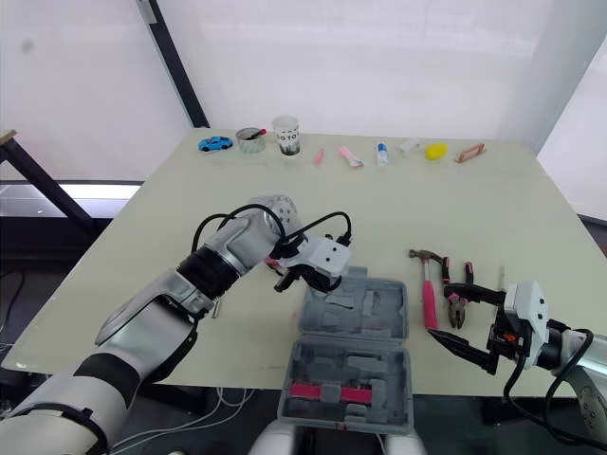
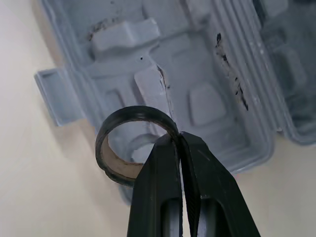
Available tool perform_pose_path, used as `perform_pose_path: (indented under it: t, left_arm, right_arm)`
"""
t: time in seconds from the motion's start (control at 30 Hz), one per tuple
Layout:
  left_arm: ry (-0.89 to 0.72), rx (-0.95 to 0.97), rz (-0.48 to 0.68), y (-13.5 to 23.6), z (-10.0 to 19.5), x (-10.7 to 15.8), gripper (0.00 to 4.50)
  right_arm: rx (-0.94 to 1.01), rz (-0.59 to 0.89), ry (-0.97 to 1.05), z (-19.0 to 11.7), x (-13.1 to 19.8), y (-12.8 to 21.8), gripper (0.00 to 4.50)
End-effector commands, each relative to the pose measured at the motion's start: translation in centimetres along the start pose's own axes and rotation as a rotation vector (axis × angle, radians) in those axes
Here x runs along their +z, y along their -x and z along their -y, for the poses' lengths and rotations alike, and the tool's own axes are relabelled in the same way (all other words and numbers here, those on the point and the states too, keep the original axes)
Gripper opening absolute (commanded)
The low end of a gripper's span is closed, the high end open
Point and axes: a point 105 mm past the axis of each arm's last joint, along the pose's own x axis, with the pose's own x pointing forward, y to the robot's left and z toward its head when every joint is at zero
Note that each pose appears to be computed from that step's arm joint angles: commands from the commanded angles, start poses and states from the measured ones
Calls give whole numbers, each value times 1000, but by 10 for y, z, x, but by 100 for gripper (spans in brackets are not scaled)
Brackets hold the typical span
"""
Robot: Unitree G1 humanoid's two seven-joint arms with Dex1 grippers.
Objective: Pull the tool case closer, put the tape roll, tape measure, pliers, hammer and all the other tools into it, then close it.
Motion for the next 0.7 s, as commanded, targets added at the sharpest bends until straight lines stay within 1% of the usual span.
perform_pose_path:
  t: [0.03,0.4,0.7]
  left_arm:
    - [10,-40,39,7,-2,5,5]
    - [104,-88,72,-3,-3,-12,5]
    - [136,-107,77,-11,-3,-18,5]
  right_arm:
    - [-18,12,52,4,10,6,450]
    - [-19,0,56,3,10,8,450]
    - [-29,-3,56,3,8,10,450]
